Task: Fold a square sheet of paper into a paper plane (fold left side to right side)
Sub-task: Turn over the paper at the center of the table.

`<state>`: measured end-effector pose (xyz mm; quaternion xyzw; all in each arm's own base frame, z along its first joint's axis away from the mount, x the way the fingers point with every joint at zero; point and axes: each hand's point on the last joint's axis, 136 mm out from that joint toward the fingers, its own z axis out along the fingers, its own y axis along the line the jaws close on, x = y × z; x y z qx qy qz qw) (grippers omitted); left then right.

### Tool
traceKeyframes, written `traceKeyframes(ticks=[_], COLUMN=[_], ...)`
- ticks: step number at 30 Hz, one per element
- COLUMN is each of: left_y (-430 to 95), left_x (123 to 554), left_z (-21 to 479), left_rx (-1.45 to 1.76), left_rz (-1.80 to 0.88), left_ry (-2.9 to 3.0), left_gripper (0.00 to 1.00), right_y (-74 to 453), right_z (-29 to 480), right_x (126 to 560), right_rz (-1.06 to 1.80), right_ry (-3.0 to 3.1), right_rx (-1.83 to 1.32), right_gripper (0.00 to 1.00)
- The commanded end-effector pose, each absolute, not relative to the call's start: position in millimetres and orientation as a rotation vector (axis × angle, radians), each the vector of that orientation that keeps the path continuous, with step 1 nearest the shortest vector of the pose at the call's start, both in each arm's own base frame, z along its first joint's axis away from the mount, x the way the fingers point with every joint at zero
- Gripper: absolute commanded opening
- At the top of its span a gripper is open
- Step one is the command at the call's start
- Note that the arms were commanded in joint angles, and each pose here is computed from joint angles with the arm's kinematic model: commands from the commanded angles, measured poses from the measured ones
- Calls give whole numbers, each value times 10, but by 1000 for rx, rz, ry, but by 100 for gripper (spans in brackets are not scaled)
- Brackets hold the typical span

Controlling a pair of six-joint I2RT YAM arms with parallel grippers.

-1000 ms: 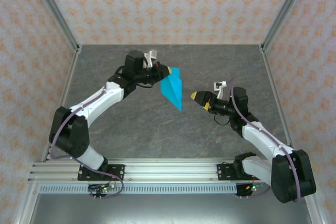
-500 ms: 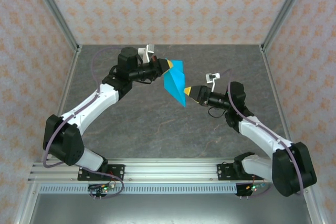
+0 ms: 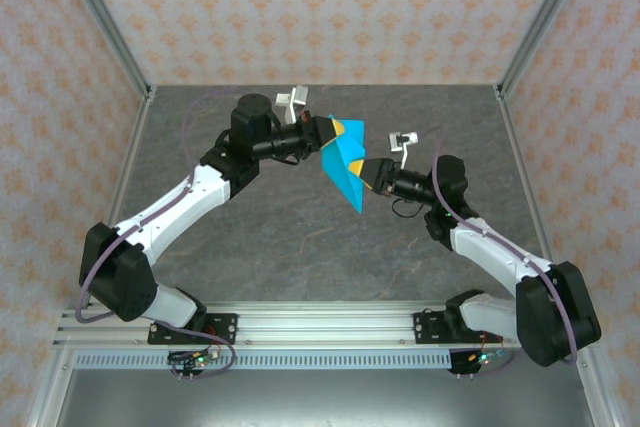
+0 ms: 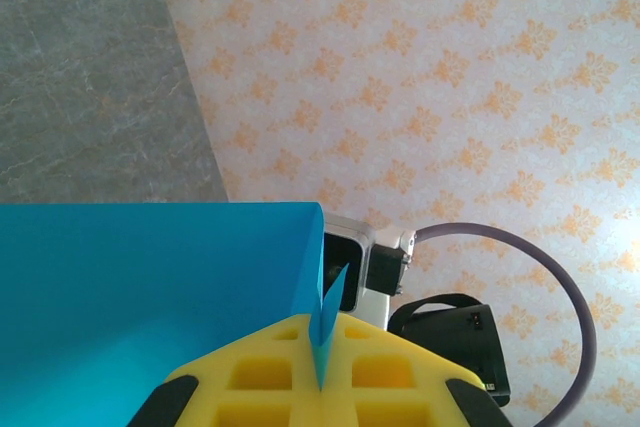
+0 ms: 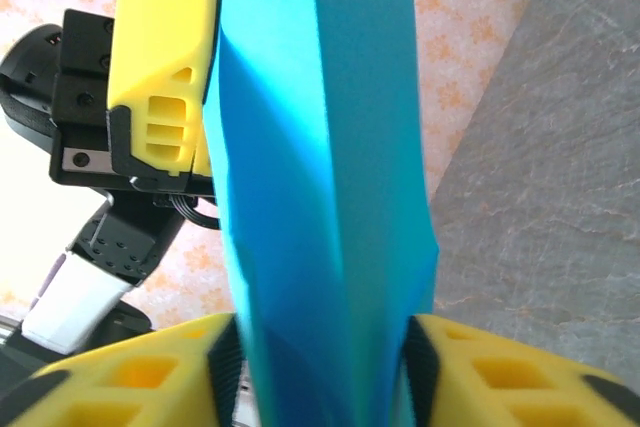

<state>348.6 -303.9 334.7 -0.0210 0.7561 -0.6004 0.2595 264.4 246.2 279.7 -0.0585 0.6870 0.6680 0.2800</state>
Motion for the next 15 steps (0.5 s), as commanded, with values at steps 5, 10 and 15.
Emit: traceKeyframes(ticks=[5,10,15], left_y=[-2954,-2672,-2135], left_x=[3463,3529,3477], left_z=[3285,3120,2969], left_rx=[-16,-73,-130], left_rz=[-1563,-1425,-1040], left_ry=[2084,2148,2210], left_gripper=[14,41,61], right_y=[2438,2390,2150], right_z=[2955,2779,2408], right_x=[2554,2584,2655], right_rz=[1737,1618,1261], right_ry=[1804,1911,2141], right_rx=[-235,-209,-158], right_gripper=[25,13,10])
